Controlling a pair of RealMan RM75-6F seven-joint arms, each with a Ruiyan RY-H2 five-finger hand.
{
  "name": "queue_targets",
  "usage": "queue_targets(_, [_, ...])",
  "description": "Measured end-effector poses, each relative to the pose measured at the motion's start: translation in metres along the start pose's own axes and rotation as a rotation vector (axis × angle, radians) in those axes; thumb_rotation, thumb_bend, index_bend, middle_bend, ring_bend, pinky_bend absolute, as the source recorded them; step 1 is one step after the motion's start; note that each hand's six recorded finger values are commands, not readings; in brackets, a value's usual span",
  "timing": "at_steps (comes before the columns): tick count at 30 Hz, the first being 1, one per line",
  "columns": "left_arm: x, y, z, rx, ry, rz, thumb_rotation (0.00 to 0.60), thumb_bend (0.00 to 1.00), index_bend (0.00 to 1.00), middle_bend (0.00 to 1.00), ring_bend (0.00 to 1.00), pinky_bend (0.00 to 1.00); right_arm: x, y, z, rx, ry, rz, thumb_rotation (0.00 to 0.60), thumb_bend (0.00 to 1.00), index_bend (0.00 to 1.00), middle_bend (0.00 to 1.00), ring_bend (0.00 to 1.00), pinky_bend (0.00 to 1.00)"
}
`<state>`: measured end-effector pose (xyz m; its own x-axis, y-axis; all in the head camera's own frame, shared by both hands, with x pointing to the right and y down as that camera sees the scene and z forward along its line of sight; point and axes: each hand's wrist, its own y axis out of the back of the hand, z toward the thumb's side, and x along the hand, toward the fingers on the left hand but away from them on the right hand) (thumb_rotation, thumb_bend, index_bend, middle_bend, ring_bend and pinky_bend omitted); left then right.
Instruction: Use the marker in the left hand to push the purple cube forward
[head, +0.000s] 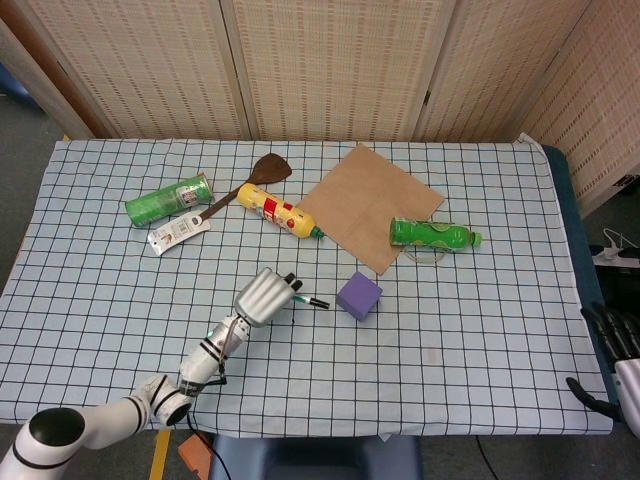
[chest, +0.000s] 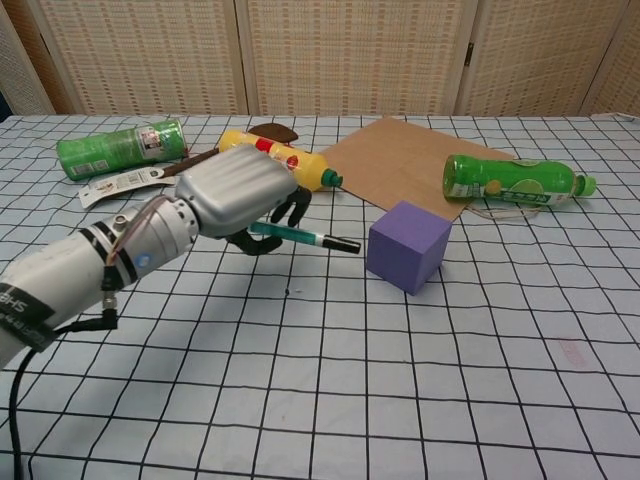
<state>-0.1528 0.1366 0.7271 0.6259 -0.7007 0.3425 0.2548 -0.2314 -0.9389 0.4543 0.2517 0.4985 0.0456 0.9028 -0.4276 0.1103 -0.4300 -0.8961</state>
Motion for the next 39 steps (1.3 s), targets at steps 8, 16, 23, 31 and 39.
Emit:
queue_targets(8, [-0.099,-0.024,-0.066,0.038,0.135,-0.074,0.6,0.63,0.78,0.78,0.84,1.0,-0.002,-0.007,0.008,0.015,0.02,0.015,0.6,0.13,0.0,0.0,0.0,0.0])
queue_targets(16, [-0.158,-0.048,-0.113,0.038,0.239,-0.133,0.6,0.62,0.77,0.77,0.84,1.0,-0.004,-0.015,0.016,0.035,0.034,0.028,0.6,0.13,0.0,0.0,0.0,0.0])
queue_targets(23, [-0.175,-0.069,-0.136,0.009,0.275,-0.19,0.6,0.54,0.67,0.68,0.82,1.0,-0.007,-0.021,0.02,0.048,0.03,0.036,0.6,0.13,0.0,0.0,0.0,0.0])
queue_targets(31, [-0.183,-0.078,-0.135,-0.022,0.281,-0.213,0.6,0.44,0.22,0.3,0.65,0.92,-0.006,-0.022,0.021,0.059,0.026,0.03,0.6,0.13,0.0,0.0,0.0,0.0])
queue_targets(39, [-0.188,-0.072,-0.131,-0.066,0.302,-0.217,0.6,0.37,0.13,0.16,0.42,0.58,-0.004,-0.019,0.02,0.057,0.022,0.016,0.6,0.13,0.0,0.0,0.0,0.0])
